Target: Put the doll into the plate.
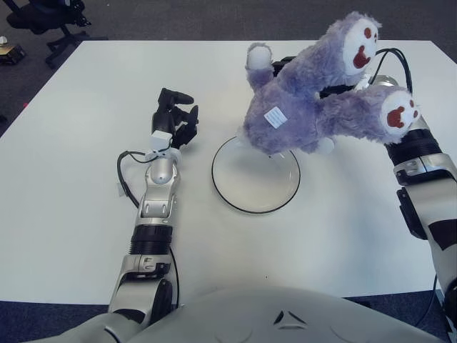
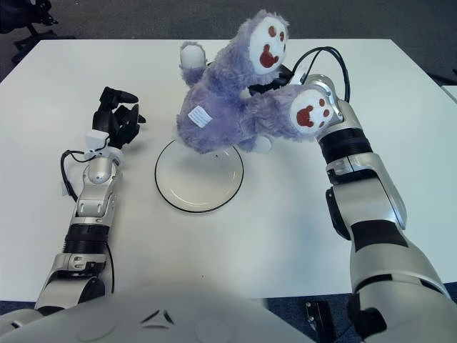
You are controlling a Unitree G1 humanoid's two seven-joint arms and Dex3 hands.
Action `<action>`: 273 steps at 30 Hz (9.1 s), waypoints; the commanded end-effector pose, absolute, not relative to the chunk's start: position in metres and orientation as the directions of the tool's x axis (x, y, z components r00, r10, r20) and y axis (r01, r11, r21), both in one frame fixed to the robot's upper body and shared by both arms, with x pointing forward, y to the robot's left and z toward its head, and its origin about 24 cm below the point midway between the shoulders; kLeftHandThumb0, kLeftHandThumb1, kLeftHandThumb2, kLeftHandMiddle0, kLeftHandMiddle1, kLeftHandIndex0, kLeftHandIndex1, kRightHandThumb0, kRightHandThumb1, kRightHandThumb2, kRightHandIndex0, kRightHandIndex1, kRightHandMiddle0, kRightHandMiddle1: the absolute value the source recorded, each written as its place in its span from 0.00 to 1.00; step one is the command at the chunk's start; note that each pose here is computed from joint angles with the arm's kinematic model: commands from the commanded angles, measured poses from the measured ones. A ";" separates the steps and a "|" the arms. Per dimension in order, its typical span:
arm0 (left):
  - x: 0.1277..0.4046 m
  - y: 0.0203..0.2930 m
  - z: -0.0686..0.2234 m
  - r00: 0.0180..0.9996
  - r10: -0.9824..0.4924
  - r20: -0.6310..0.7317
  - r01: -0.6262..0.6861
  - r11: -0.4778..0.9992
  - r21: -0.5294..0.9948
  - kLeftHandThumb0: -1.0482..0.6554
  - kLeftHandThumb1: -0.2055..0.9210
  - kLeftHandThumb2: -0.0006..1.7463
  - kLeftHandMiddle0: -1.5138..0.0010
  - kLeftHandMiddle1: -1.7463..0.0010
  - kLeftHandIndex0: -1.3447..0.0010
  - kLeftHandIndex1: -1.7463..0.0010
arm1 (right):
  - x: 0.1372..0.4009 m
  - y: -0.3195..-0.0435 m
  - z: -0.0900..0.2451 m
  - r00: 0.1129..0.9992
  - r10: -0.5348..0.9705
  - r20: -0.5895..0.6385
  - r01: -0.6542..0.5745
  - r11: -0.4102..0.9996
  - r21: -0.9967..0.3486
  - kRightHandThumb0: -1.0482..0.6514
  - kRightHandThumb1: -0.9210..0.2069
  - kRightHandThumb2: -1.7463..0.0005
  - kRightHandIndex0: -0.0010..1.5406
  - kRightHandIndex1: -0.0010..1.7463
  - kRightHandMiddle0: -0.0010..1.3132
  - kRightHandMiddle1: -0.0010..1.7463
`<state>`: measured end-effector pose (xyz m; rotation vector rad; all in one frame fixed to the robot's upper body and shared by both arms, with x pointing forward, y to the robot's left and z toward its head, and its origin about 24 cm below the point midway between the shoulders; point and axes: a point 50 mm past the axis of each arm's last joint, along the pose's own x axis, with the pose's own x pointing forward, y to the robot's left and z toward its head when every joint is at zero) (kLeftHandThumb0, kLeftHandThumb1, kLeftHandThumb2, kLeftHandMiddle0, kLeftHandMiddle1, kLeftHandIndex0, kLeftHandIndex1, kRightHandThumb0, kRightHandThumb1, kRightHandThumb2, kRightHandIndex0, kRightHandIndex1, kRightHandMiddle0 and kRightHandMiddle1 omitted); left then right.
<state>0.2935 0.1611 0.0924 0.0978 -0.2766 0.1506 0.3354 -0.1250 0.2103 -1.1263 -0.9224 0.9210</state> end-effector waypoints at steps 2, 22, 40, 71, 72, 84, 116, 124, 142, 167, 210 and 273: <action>0.297 0.164 0.096 0.950 0.134 0.282 -0.164 0.983 0.085 0.41 1.00 0.27 0.59 0.08 0.81 0.03 | 0.333 -0.130 0.209 0.327 0.933 0.153 -0.130 0.205 -0.970 0.62 0.45 0.30 0.34 1.00 0.26 1.00; 0.297 0.166 0.096 0.950 0.132 0.281 -0.163 0.983 0.089 0.41 1.00 0.27 0.59 0.08 0.81 0.03 | 0.325 -0.131 0.204 0.299 0.945 0.132 -0.131 0.177 -0.975 0.62 0.48 0.28 0.36 1.00 0.27 1.00; 0.298 0.161 0.094 0.951 0.126 0.282 -0.155 0.984 0.084 0.41 1.00 0.27 0.59 0.08 0.81 0.03 | 0.318 -0.133 0.207 0.322 0.947 -0.008 -0.149 0.043 -0.988 0.62 0.42 0.34 0.32 0.99 0.25 0.99; 0.299 0.158 0.094 0.951 0.124 0.284 -0.156 0.984 0.090 0.41 1.00 0.27 0.59 0.07 0.81 0.03 | 0.310 -0.131 0.209 0.280 0.955 -0.102 -0.217 -0.040 -0.975 0.49 0.00 0.93 0.32 0.22 0.30 0.30; 0.299 0.158 0.094 0.950 0.124 0.285 -0.156 0.984 0.090 0.41 1.00 0.27 0.59 0.07 0.81 0.03 | 0.310 -0.131 0.209 0.280 0.955 -0.103 -0.217 -0.041 -0.975 0.48 0.00 0.94 0.32 0.18 0.31 0.27; 0.298 0.157 0.094 0.949 0.125 0.288 -0.156 0.984 0.090 0.41 1.00 0.27 0.59 0.06 0.81 0.03 | 0.310 -0.133 0.209 0.274 0.956 -0.105 -0.222 -0.043 -0.974 0.45 0.00 0.96 0.33 0.01 0.35 0.11; 0.298 0.155 0.095 0.949 0.129 0.287 -0.161 0.983 0.092 0.41 1.00 0.27 0.59 0.04 0.82 0.03 | 0.311 -0.135 0.207 0.288 0.946 -0.150 -0.200 -0.094 -0.975 0.40 0.00 0.91 0.28 0.00 0.35 0.07; 0.298 0.155 0.095 0.949 0.129 0.287 -0.162 0.983 0.092 0.41 1.00 0.27 0.59 0.04 0.82 0.03 | 0.311 -0.135 0.207 0.289 0.945 -0.151 -0.198 -0.095 -0.976 0.39 0.00 0.91 0.27 0.00 0.35 0.06; 0.298 0.155 0.095 0.949 0.132 0.287 -0.165 0.982 0.094 0.41 1.00 0.27 0.59 0.04 0.82 0.03 | 0.317 -0.147 0.213 0.429 0.902 -0.053 -0.142 0.010 -0.990 0.37 0.00 0.89 0.26 0.00 0.34 0.05; 0.298 0.159 0.093 0.951 0.134 0.279 -0.166 0.981 0.095 0.41 1.00 0.27 0.60 0.04 0.82 0.03 | 0.358 -0.191 0.233 0.735 0.602 0.312 0.035 0.425 -0.904 0.31 0.00 0.87 0.37 0.03 0.44 0.06; 0.299 0.164 0.090 0.955 0.127 0.267 -0.158 0.982 0.100 0.41 1.00 0.27 0.60 0.03 0.82 0.02 | 0.380 -0.228 0.175 0.932 0.115 0.343 0.134 0.770 -0.624 0.46 0.00 0.99 0.56 0.01 0.41 0.36; 0.298 0.185 0.087 0.953 0.121 0.277 -0.141 0.989 0.054 0.41 1.00 0.26 0.59 0.05 0.79 0.04 | 0.340 -0.213 0.079 0.958 -0.124 0.260 0.110 0.992 0.067 0.40 0.17 0.56 0.60 1.00 0.24 1.00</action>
